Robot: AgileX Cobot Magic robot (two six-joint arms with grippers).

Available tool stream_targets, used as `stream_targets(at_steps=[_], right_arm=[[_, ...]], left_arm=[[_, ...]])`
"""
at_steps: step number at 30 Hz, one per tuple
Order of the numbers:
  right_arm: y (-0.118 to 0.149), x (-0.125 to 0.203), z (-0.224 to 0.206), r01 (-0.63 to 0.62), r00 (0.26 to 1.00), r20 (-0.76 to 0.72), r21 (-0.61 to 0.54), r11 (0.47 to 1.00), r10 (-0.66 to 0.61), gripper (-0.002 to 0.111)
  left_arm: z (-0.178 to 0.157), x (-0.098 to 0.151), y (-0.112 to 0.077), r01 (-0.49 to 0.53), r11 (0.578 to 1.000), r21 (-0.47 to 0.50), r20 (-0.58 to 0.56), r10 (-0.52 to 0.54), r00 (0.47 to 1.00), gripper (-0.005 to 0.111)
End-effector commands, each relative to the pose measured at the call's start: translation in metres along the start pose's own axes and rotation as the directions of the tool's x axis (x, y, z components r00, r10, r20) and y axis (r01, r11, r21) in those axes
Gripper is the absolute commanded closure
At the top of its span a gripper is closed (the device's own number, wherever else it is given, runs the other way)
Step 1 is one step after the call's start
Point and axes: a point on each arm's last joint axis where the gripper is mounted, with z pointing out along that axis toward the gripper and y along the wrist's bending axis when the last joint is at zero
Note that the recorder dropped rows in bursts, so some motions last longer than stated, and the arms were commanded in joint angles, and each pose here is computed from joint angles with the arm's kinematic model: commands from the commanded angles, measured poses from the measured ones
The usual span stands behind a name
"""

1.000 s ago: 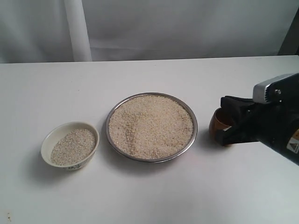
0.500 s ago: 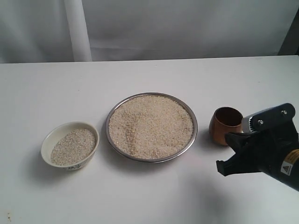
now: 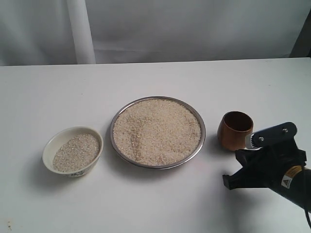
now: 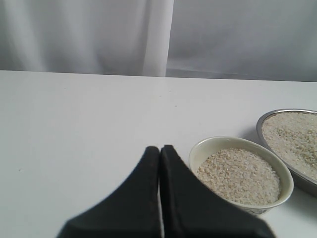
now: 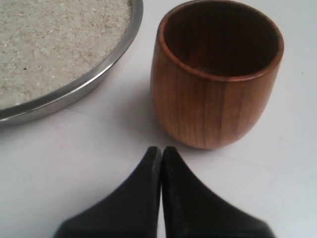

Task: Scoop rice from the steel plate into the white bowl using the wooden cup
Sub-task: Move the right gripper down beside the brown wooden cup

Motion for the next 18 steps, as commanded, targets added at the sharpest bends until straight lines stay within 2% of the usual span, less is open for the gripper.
stream_targets(at_steps=[1,4,7,10,12,13,16,18], right_arm=[[-0.0027,0.0009,0.0004,0.004,1.0,0.018,0.017,1.0,-0.004,0.108],[-0.0033,0.0017,0.0004,-0.003,1.0,0.009,0.024,1.0,0.003,0.108],[-0.0036,0.0044,0.0004,-0.008,1.0,-0.02,0.028,1.0,0.009,0.098],[-0.0036,0.005,0.0004,-0.008,1.0,-0.027,0.028,1.0,0.009,0.075],[-0.0037,0.0032,0.0004,-0.008,1.0,-0.007,0.028,1.0,0.008,0.054],[-0.0037,0.0027,0.0004,-0.01,1.0,-0.002,0.029,1.0,0.01,0.039],[-0.0037,0.0024,0.0004,-0.013,1.0,0.002,0.029,1.0,0.013,0.01],[-0.0037,0.0024,0.0004,-0.013,1.0,0.002,0.029,1.0,0.013,0.003]], left_arm=[[-0.0005,-0.0014,-0.0006,0.01,1.0,0.007,0.01,-0.01,1.0,0.107],[-0.0005,-0.0014,-0.0006,0.01,1.0,0.007,0.01,-0.01,1.0,0.107],[-0.0005,-0.0014,-0.0006,0.01,1.0,0.007,0.01,-0.01,1.0,0.107],[-0.0005,-0.0014,-0.0006,0.01,1.0,0.007,0.01,-0.01,1.0,0.107],[-0.0005,-0.0014,-0.0006,0.012,1.0,0.007,0.01,-0.013,1.0,0.107],[-0.0005,-0.0014,-0.0006,0.012,1.0,0.007,0.01,-0.013,1.0,0.107],[-0.0005,-0.0014,-0.0006,0.012,1.0,0.007,0.01,-0.013,1.0,0.107],[-0.0005,-0.0014,-0.0006,0.012,1.0,0.007,0.01,-0.013,1.0,0.107]])
